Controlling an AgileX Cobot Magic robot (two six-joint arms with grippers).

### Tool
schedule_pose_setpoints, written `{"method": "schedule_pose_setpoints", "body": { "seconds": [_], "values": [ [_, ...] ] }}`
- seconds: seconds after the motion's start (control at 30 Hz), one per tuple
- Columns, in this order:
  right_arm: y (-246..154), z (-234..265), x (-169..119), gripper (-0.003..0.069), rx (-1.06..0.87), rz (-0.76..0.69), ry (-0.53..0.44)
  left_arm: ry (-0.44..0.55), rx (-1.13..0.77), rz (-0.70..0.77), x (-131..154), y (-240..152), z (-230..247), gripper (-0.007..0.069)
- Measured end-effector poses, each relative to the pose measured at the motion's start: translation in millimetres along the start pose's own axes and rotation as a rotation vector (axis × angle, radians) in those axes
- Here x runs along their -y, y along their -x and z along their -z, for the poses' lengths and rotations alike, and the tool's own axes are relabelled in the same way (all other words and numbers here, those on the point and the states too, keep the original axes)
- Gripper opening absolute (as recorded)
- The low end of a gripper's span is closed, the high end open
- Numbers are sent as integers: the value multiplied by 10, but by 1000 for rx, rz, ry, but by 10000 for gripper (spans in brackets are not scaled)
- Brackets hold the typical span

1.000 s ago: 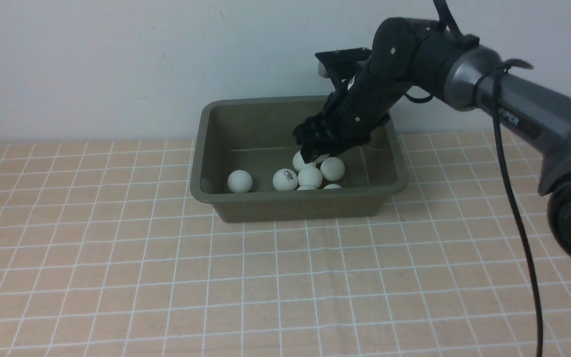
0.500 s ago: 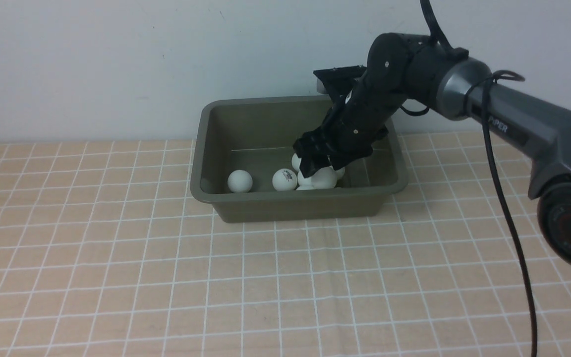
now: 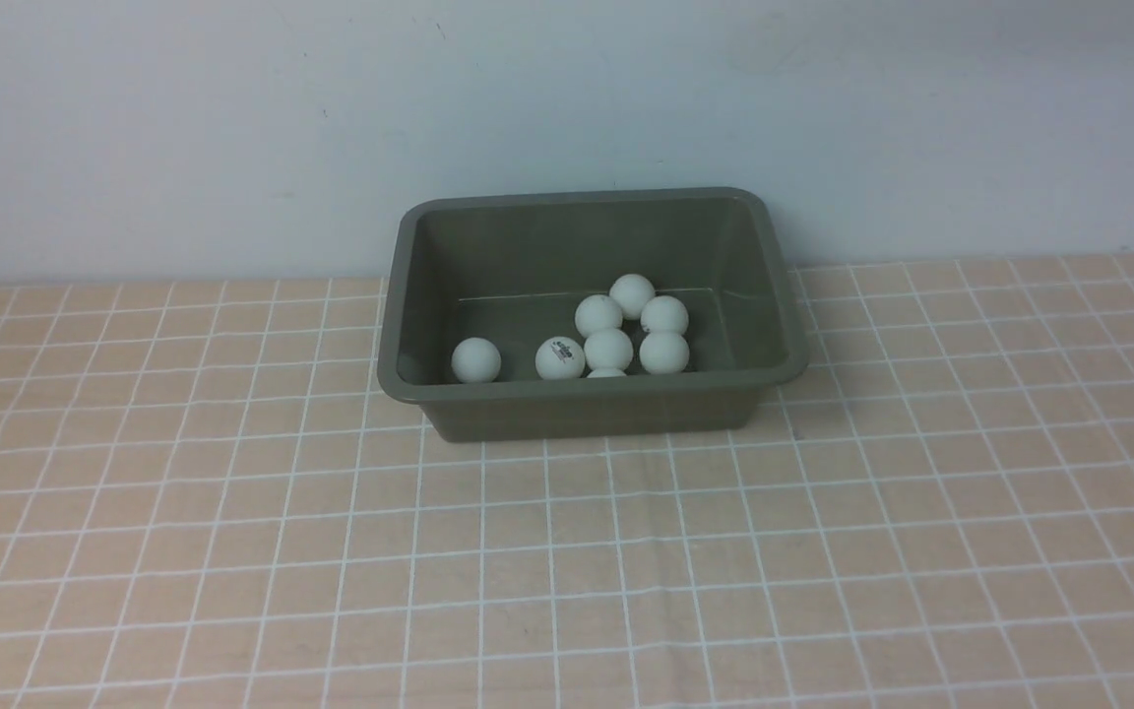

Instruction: Put the table tennis balls into the box on the light coffee tablecloth.

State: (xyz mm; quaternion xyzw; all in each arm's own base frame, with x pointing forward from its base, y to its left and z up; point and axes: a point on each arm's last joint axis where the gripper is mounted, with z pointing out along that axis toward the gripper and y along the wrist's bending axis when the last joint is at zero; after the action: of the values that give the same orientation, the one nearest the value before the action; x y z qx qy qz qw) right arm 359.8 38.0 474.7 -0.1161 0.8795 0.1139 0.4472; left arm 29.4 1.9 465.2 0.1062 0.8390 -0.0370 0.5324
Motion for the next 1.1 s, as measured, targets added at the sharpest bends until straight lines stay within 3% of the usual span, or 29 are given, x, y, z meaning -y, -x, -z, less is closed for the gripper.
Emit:
{"method": "schedule_pose_setpoints", "body": {
  "seconds": [0.17,0.3,0.37,0.6,0.73,0.9,1.1],
  "values": [
    [-381,822,-85,-17,66,92,-51,-22,-31,-17,77,-181,-451,-69],
    [-777,1159,-244,-17,154,146,-79,-36,-9,-39,124,-295,-725,-69],
    [-1214,1457,-381,-17,297,157,-127,-50,32,-67,163,-397,-923,-69],
    [-2431,1554,-517,-17,476,111,-193,-71,168,-152,232,-834,-1246,-68],
    [-2918,1499,-561,-17,482,111,-194,-90,278,-94,250,-1203,-1246,-57],
    [-2995,1531,-592,-17,497,78,-175,-119,400,21,247,-1410,-1126,-55],
    [-2983,1485,-577,-17,471,65,-169,-120,397,30,242,-1509,-1094,-55]
  ]
}}
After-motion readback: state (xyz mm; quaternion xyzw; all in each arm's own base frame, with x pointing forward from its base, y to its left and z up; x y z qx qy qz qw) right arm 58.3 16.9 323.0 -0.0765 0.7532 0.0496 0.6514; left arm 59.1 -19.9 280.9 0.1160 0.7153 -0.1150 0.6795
